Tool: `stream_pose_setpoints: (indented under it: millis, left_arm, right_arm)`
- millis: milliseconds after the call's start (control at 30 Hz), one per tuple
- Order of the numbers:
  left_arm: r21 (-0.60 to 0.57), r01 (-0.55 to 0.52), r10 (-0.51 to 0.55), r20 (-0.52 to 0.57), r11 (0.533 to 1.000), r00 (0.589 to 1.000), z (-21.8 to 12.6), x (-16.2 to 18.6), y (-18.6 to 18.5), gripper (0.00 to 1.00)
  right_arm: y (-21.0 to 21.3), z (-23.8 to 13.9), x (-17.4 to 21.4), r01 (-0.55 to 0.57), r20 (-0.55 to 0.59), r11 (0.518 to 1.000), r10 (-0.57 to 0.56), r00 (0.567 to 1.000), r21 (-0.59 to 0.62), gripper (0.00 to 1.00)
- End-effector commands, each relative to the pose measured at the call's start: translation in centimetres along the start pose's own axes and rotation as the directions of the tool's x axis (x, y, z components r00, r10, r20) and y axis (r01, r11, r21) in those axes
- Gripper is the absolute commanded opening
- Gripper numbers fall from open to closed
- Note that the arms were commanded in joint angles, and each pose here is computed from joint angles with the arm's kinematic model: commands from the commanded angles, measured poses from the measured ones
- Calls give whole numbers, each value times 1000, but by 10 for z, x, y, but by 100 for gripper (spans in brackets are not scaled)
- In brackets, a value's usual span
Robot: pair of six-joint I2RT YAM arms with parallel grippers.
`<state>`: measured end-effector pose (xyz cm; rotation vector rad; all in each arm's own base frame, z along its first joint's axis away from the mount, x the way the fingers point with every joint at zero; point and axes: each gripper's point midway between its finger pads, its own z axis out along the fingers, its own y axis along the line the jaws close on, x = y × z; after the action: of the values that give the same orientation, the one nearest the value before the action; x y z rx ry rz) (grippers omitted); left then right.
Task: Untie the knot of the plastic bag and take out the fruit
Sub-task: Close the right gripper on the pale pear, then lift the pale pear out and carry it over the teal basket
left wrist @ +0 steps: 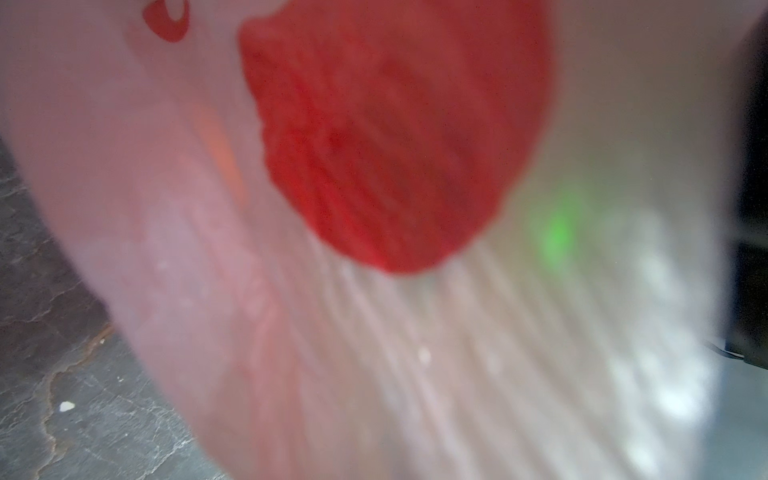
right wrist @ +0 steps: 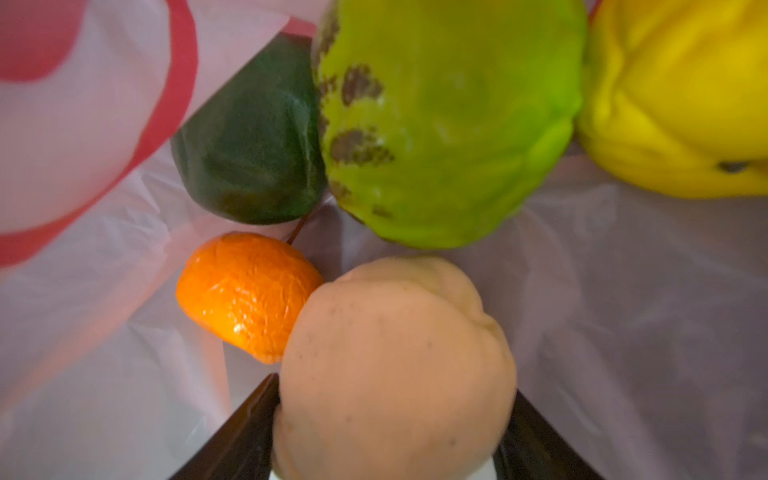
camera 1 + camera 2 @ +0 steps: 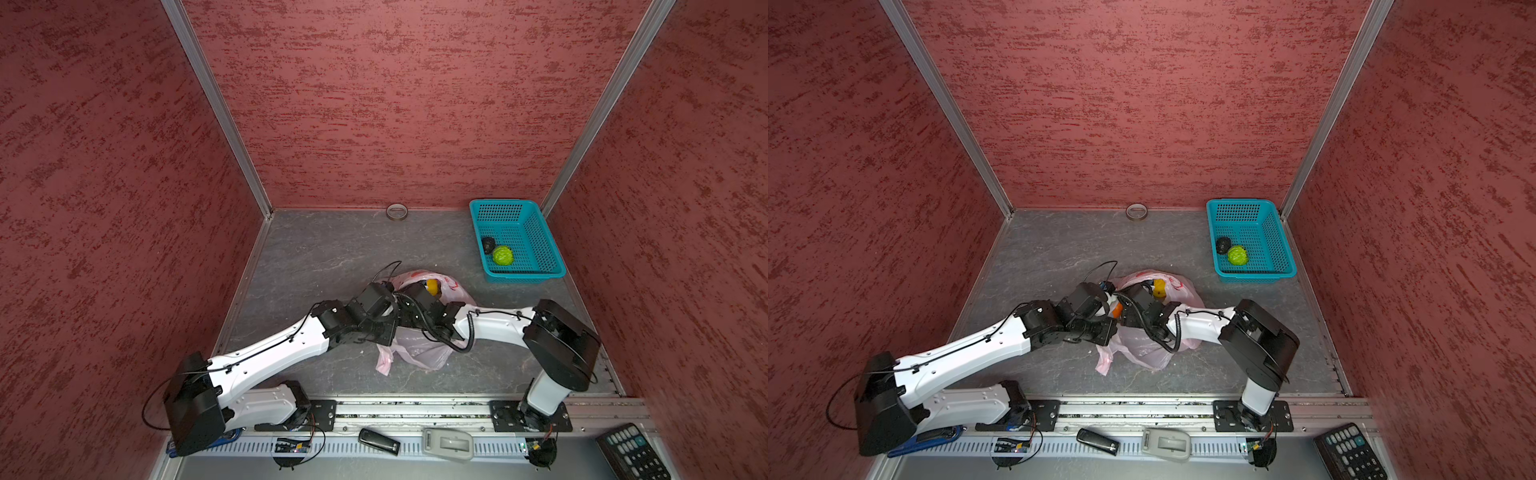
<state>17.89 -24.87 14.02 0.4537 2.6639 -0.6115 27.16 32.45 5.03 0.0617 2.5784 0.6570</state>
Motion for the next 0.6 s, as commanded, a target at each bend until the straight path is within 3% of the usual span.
stream_pose_setpoints:
  millis: [0, 233, 567]
  left_arm:
    - [42, -30, 27, 82, 999, 996, -11, -22, -16, 0]
    - [54, -13, 6, 127, 998, 992, -16, -41, -23, 0]
    - [63, -12, 4, 123, 998, 992, -11, -41, -24, 0]
  right_arm:
    - [0, -17, 5, 14, -25, 1000, -14, 1000, -12, 58]
    - [-3, -45, 24, 89, -83, 996, -90, 993, -17, 57]
    - [0, -100, 6, 112, -13, 994, -112, 994, 0, 57]
